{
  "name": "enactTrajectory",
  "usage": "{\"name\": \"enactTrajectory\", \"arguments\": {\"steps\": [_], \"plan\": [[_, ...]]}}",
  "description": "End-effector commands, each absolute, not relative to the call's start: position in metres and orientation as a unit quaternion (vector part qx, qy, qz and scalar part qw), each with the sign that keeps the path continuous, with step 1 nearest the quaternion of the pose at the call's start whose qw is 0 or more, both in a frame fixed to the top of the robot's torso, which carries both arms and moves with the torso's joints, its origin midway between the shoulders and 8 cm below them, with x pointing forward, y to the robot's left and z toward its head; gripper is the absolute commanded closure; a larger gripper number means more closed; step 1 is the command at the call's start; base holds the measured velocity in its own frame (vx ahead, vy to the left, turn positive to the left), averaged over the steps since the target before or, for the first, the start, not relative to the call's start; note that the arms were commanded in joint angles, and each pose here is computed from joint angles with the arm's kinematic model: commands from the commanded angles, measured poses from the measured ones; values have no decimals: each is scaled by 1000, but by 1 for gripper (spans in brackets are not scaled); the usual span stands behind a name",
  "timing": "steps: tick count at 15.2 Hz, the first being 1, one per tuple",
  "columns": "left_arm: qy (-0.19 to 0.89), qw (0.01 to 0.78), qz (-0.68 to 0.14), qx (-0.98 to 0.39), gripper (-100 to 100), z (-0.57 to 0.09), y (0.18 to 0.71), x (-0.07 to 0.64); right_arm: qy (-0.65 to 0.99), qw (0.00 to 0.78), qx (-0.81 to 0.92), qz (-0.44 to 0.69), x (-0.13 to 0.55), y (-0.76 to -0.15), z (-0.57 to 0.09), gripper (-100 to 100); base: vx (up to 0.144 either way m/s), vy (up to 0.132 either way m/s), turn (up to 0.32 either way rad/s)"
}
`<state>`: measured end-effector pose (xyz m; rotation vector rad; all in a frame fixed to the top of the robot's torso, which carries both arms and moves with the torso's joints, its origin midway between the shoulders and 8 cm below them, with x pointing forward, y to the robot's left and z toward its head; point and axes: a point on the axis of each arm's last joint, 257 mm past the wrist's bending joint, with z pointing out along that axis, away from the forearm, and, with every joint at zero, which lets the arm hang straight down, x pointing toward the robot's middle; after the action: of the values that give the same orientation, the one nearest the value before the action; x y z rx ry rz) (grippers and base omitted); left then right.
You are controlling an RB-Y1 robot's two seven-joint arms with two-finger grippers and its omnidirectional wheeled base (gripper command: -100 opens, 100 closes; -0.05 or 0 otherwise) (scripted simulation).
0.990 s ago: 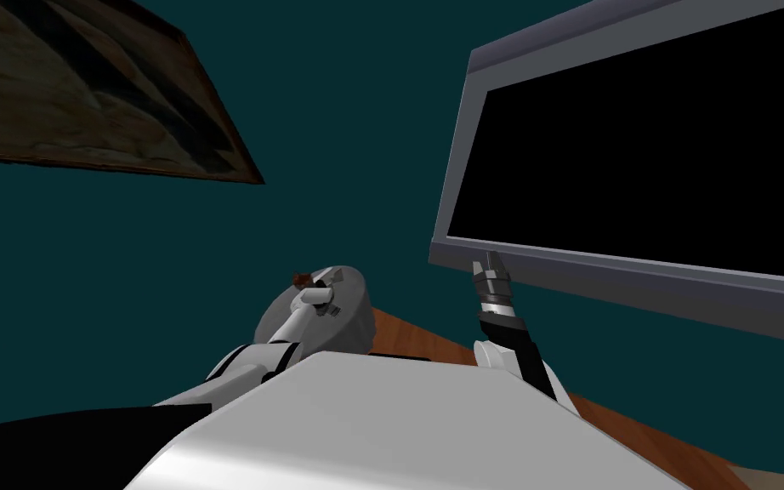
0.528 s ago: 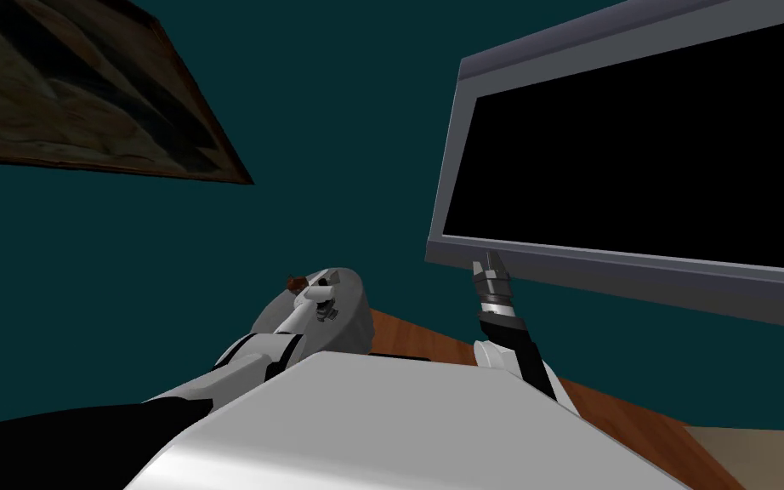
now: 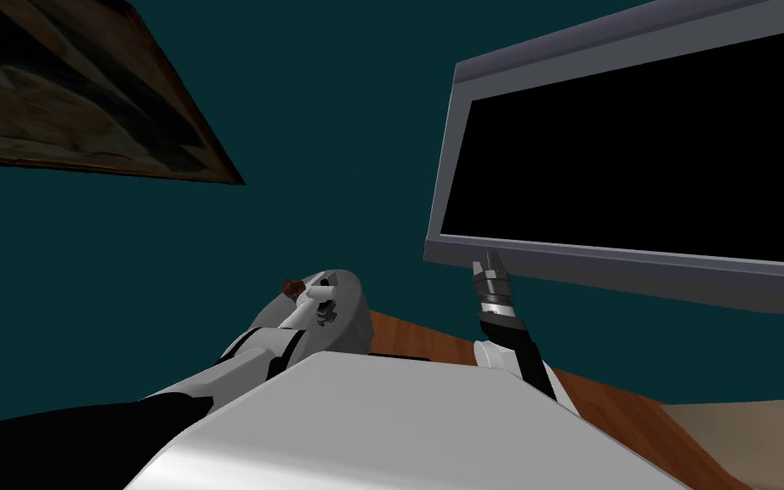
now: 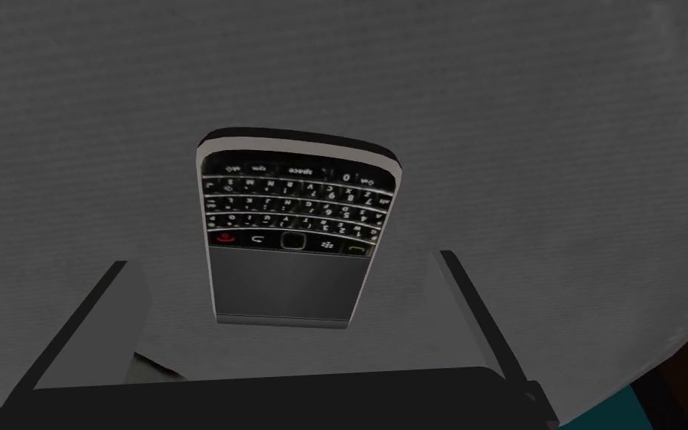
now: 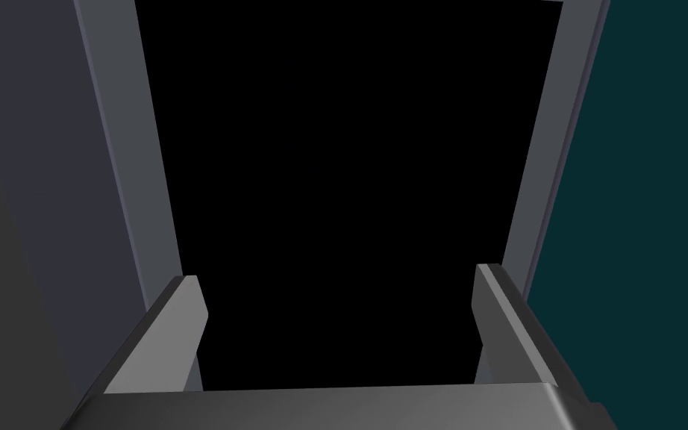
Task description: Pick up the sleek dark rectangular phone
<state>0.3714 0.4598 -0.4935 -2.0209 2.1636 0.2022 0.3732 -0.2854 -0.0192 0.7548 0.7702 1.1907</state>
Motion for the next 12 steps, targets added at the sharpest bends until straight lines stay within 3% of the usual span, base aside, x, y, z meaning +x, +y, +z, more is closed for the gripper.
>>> {"name": "enactTrajectory", "arguments": {"steps": [1, 3, 4, 9, 12], "plan": [[724, 89, 67, -681, -100, -502, 455, 370, 345, 694, 338, 533, 373, -285, -19, 0, -3, 65, -54], [724, 88, 68, -681, -100, -502, 456, 369, 345, 694, 338, 533, 373, -285, -19, 0, -5, 55, -35], [724, 89, 67, -681, 100, -502, 456, 369, 345, 694, 338, 533, 373, -285, -19, 0, -1, 15, -3], [725, 88, 67, -679, 100, -496, 459, 372, 345, 694, 338, 533, 373, -285, -19, 0, 1, -3, 11], [726, 90, 66, -679, 100, -492, 461, 373, 345, 694, 338, 533, 373, -285, -19, 0, 2, -59, 59]]}}
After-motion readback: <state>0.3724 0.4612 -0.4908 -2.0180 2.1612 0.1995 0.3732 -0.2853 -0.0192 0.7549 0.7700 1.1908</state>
